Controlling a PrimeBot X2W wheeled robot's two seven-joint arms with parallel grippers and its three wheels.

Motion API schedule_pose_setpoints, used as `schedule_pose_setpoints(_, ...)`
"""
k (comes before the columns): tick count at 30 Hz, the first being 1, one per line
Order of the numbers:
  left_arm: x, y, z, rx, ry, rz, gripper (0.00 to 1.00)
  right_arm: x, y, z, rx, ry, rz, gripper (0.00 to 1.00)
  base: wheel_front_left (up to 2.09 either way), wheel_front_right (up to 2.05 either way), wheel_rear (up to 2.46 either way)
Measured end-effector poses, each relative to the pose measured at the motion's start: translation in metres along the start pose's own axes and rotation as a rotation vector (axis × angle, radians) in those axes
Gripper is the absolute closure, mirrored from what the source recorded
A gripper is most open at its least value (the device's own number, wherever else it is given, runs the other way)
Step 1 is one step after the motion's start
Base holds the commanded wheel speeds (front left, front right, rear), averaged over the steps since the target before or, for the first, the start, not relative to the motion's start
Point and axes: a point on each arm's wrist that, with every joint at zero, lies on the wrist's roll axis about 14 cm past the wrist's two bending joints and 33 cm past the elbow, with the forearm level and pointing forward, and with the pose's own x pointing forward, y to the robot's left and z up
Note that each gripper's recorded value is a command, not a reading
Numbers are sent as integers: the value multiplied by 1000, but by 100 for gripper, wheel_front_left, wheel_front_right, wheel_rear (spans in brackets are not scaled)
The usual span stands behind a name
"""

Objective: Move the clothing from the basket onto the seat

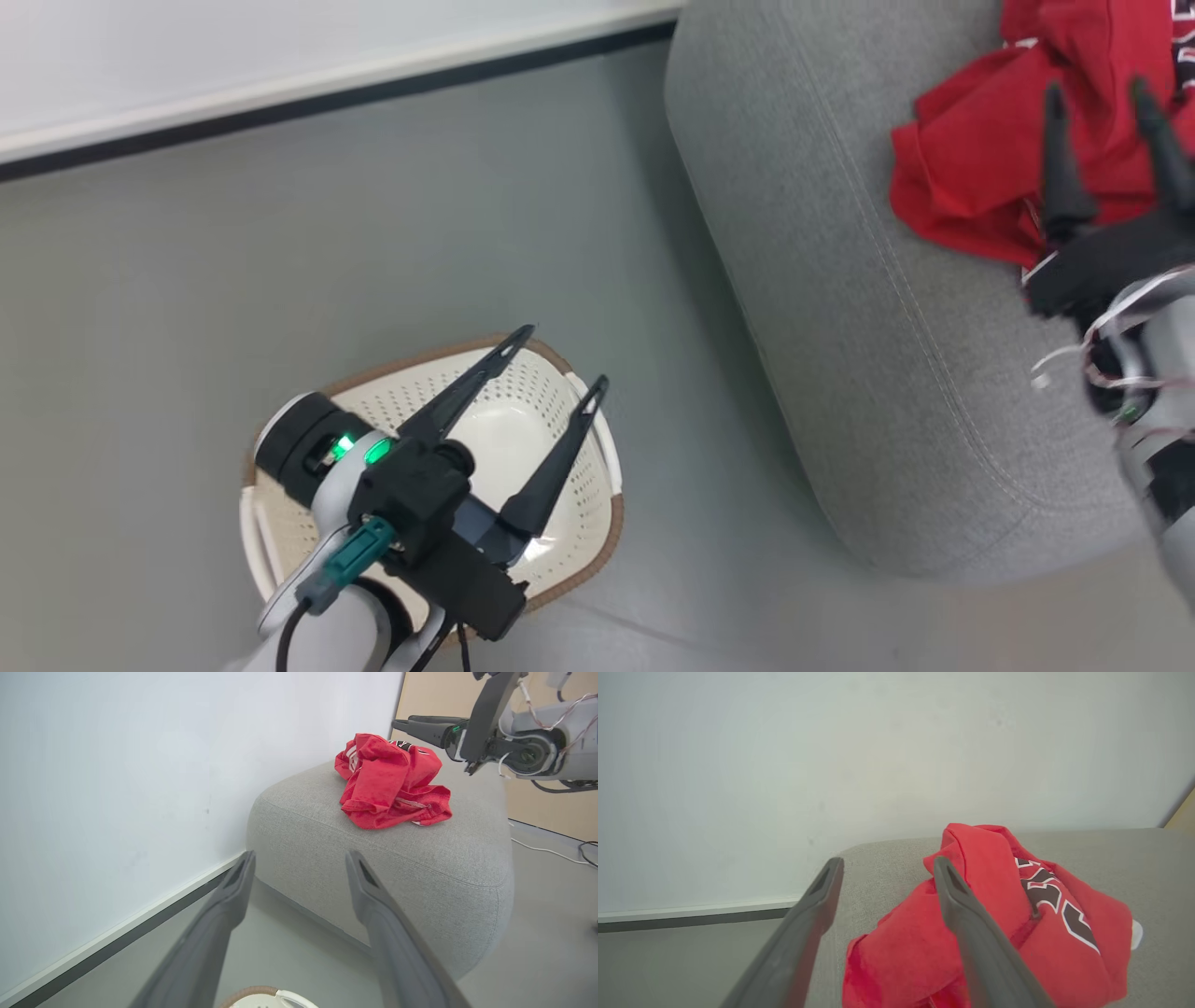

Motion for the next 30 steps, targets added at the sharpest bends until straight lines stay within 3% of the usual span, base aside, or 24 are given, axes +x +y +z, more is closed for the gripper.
schedule_pose_setpoints(20, -65, 70, 31, -3, -63, 402, 0, -49, 117, 30, 90, -136, 256, 0, 0, 0, 0)
schedule_pose_setpoints(30, -108, 90, 33, -15, -65, 558, 0, -71, 137, 36, 112, -148, 295, 0, 0, 0, 0)
